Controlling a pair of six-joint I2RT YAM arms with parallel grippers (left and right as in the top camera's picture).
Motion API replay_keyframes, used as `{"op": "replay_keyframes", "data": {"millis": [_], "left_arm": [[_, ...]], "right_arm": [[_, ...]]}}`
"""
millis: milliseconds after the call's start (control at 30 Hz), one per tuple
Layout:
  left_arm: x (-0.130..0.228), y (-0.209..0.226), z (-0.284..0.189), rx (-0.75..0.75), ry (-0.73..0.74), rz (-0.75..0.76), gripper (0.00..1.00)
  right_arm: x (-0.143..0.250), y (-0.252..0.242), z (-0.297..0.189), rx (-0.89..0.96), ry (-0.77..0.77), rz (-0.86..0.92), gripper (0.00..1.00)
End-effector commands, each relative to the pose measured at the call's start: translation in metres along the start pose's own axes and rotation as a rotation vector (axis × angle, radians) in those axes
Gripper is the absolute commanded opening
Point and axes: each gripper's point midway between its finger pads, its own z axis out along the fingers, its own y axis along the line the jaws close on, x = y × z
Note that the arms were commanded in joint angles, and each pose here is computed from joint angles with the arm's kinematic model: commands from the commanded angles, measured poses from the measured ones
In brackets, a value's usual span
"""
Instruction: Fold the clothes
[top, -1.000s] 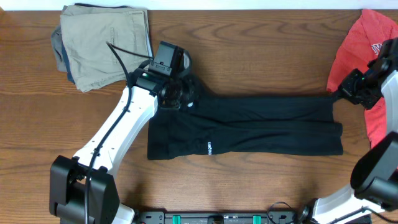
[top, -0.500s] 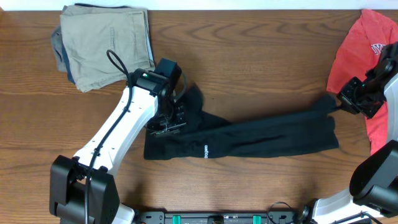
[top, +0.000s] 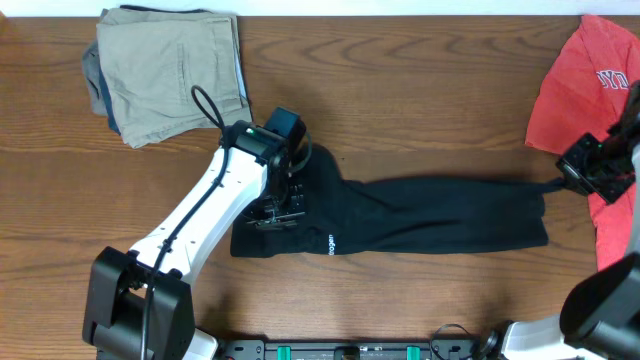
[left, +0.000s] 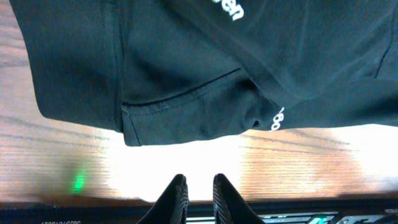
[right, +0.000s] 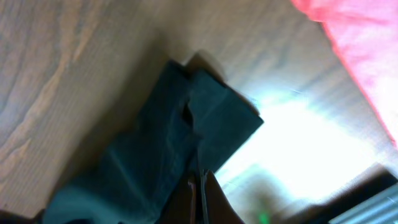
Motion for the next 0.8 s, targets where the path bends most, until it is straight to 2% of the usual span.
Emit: {"op": "replay_keyframes", "data": {"millis": [0,233,300,333,367,400,433,467,500,533,633,767], "left_arm": [[0.000,0.003,0.000,-0.016,-0.010,0.013,0.17],[0.000,0.003,0.000,-0.014,-0.012,0.014,0.17],[-0.002,0.002,0.000,-0.010,-0.019,0.016,0.25],[-0.003,0.001,0.000,-0.007,-0.024,0.022,0.33],[-0.005,0.000,0.000,-0.003,-0.030,0.034,0.43],[-0.007,-0.001,0.000,0.001,-0.038,0.047,0.59],[-0.008,-0.002,0.000,0.005,-0.044,0.054,0.70],[-0.010,-0.003,0.000,0.008,-0.050,0.057,0.75],[-0.012,-0.005,0.001,0.014,-0.060,0.058,0.77],[-0.015,-0.007,0.000,0.022,-0.073,0.062,0.80],[-0.027,-0.012,-0.001,0.039,-0.123,0.074,0.86],[-0.053,-0.007,-0.006,-0.007,-0.240,0.106,0.88]], "right_arm": [[-0.003,-0.012,-0.014,0.043,-0.050,0.036,0.01],[0.010,-0.015,-0.001,0.068,0.000,0.026,0.01],[0.009,-0.018,0.003,0.083,-0.005,0.026,0.01],[0.009,-0.020,0.005,0.096,-0.009,0.027,0.01],[0.009,-0.023,0.006,0.111,-0.013,0.033,0.01],[0.009,-0.027,0.007,0.132,-0.017,0.046,0.04],[0.009,-0.030,0.009,0.147,-0.018,0.052,0.17],[0.010,-0.033,0.010,0.160,-0.019,0.054,0.35],[0.011,-0.033,0.012,0.164,-0.015,0.053,0.71],[0.012,-0.034,0.014,0.166,-0.011,0.053,0.99],[0.017,-0.030,0.017,0.141,0.015,0.052,0.99],[0.025,-0.023,0.019,0.104,0.052,0.049,0.99]]}}
